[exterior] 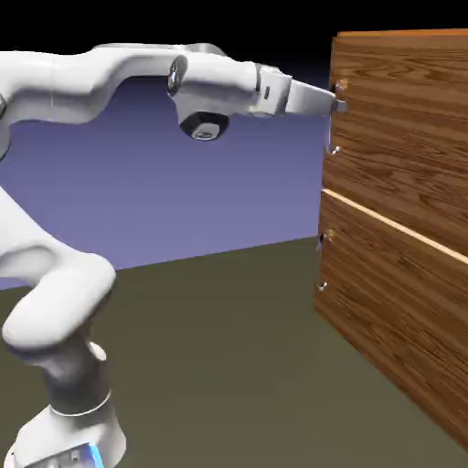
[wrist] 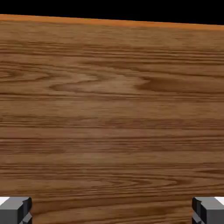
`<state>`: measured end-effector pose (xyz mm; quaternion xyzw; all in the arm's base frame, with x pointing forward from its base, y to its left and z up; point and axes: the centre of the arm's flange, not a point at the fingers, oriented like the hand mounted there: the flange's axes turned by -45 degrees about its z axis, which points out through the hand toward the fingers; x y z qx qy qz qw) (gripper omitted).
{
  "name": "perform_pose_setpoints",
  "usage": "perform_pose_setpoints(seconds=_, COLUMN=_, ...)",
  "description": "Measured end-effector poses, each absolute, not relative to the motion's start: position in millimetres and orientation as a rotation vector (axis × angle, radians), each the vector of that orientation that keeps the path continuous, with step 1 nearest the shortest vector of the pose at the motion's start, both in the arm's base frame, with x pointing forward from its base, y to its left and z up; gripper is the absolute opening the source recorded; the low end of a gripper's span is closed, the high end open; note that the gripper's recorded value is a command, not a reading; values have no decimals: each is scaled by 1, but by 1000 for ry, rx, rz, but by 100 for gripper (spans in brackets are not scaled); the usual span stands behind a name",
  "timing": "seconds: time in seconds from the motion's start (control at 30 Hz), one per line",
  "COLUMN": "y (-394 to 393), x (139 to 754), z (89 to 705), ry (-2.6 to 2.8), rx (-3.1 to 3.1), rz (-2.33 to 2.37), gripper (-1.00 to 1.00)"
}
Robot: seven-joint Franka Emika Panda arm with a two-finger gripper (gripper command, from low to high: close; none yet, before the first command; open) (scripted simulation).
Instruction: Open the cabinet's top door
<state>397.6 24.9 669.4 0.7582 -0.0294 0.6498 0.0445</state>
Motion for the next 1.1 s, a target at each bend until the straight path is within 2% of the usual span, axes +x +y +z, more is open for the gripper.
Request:
perform_pose_setpoints(seconds=0.53, y=106, x=427, z=664, ry=-64, rx=2158, rz=2157, gripper=0)
perform_pose_setpoints(seconds=1.1, y=212, x=494, z=580, ry=-37, rx=2196, rz=2205, gripper=0)
